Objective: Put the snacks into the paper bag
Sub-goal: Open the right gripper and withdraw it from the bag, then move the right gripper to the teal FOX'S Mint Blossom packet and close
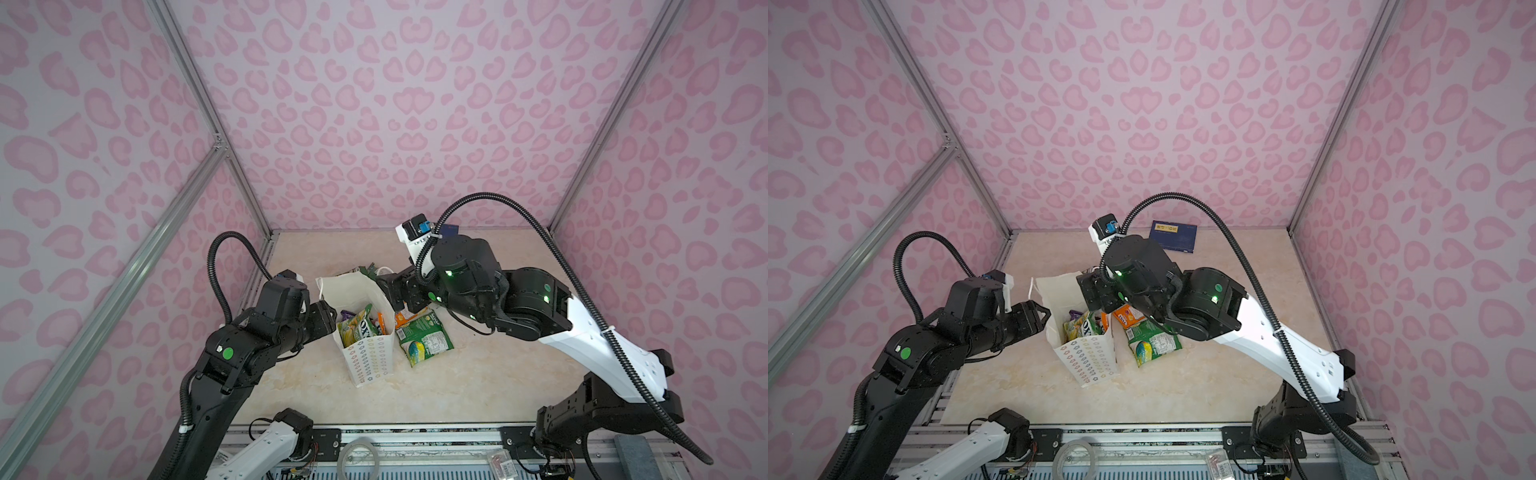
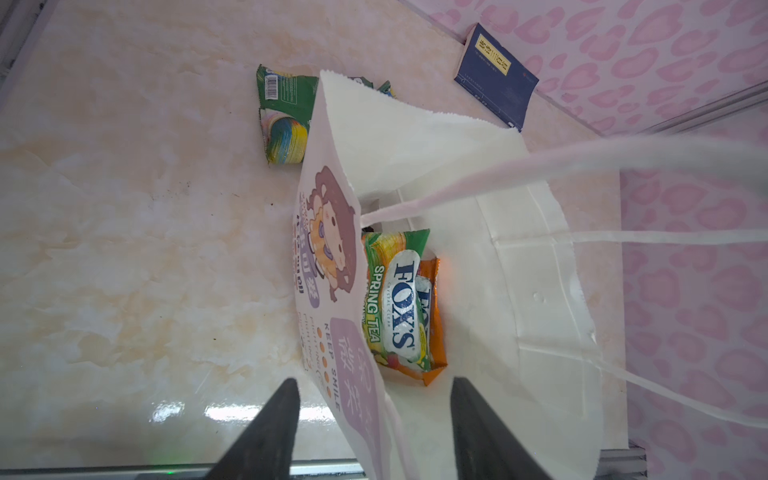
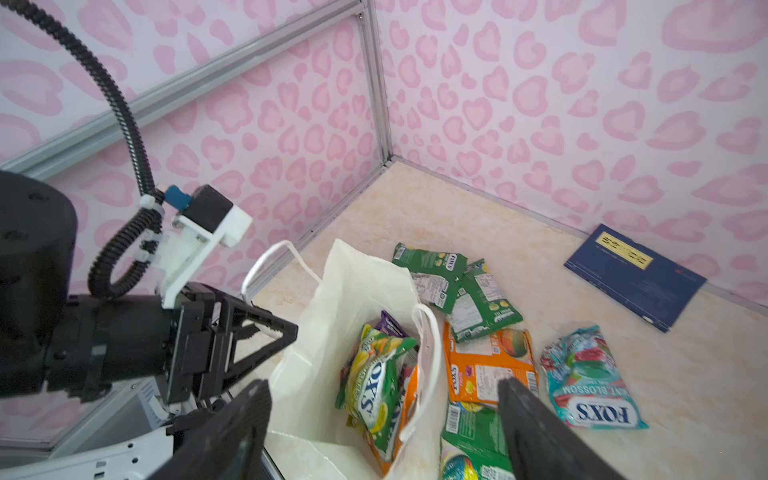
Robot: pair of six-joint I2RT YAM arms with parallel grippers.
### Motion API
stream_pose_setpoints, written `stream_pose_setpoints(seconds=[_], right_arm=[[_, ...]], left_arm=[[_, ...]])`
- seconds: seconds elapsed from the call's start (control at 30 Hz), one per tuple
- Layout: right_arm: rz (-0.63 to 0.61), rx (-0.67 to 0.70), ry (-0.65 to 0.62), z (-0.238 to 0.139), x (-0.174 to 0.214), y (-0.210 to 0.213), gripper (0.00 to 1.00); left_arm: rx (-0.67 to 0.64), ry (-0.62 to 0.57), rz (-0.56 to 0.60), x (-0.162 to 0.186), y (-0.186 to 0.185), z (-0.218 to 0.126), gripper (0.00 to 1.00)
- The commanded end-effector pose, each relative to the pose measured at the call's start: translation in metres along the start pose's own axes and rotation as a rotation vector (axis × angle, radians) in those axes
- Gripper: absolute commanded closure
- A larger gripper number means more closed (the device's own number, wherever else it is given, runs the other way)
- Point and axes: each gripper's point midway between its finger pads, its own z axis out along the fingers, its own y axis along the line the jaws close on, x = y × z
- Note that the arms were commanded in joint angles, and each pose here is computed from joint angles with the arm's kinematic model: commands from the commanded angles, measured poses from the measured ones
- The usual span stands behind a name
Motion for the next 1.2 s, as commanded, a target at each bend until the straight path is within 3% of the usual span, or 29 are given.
stream_pose_setpoints(seconds=[0.0,0.2,0.33,0.57,0.93,1.17], right_arm=[[0.043,0.094,-0.044,-0.015,0.003,-0.026,0.08],[0.135,0.204,-0.005,-0.032,0.036,-0.091,0.03],[0.286,0.218,0.015,-0.026,0.063,-0.146,0.03],[0.428,0.271,0.094,0.024,0.116,-0.213,0.03],[0.721,0.391,0.235,0.101,0.216,-0.313,0.03],[0.84,0.307,0.326,0.153,0.263,-0.318,0.06]], left_arm=[[-0.07,0.019,0.065,-0.004,0.007,-0.002,0.44],[-0.13,0.007,0.114,-0.023,0.003,-0.004,0.57],[-0.144,0.028,0.152,-0.028,-0.003,0.003,0.78],[-0.105,0.009,0.206,-0.039,-0.016,-0.002,0.97],[-0.166,-0.029,0.312,-0.053,-0.012,0.006,0.97],[-0.153,-0.058,0.331,-0.044,-0.003,0.01,0.97]])
